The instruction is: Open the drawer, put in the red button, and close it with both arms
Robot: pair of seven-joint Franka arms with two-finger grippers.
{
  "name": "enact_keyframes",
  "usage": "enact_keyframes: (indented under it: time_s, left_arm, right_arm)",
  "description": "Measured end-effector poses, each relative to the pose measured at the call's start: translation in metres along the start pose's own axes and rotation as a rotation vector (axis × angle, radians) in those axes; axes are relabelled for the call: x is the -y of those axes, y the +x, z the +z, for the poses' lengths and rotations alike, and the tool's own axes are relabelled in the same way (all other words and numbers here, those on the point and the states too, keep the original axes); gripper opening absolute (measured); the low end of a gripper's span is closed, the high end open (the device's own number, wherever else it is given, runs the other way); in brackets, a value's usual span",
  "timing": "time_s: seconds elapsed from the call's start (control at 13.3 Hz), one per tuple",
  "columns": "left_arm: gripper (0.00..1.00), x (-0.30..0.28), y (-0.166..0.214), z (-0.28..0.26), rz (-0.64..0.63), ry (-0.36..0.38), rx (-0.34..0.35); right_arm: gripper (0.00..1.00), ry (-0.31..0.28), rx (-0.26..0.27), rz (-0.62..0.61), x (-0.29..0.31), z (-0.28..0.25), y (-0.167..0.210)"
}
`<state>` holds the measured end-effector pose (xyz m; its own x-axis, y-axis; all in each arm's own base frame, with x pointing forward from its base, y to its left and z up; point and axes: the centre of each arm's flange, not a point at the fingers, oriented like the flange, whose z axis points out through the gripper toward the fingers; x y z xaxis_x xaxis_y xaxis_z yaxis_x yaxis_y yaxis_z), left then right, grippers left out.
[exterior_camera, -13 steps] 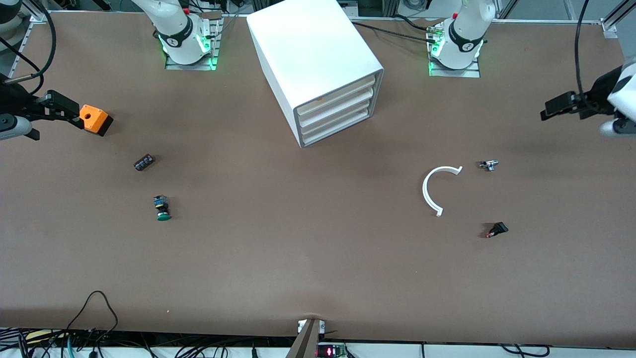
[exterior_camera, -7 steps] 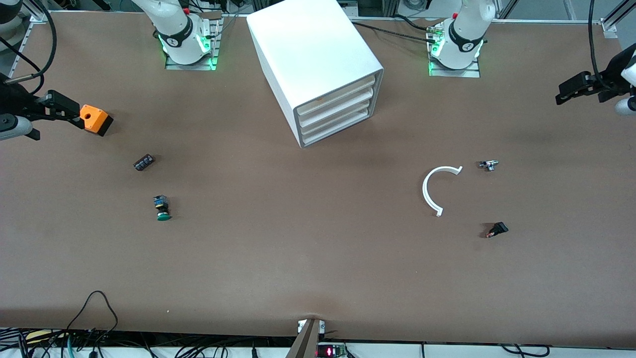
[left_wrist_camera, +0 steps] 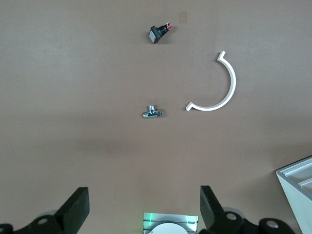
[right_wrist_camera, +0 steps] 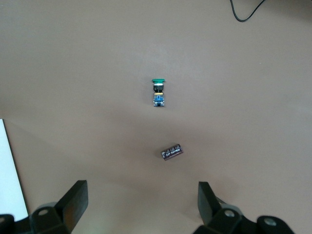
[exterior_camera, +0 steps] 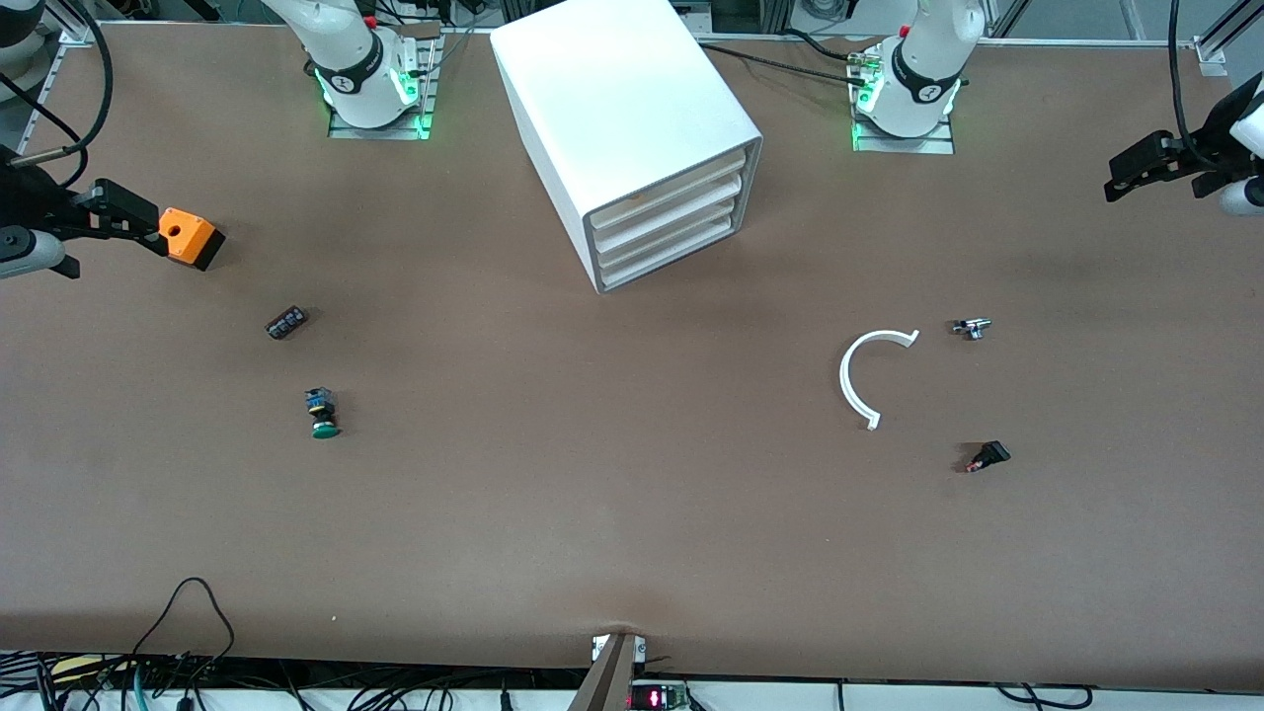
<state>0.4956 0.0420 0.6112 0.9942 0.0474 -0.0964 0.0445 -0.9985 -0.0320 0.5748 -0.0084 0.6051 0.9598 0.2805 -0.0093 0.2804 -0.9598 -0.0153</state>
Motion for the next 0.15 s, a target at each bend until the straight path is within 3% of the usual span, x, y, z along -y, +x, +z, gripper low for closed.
enact_keyframes:
  time_s: [0.15]
  left_arm:
    - [1.0, 0.0, -0.0014, -0.0022, -0.001, -0.005, -0.005]
  right_arm:
    - [1.0, 0.0, 0.0, 0.0, 0.0, 0.0, 0.0]
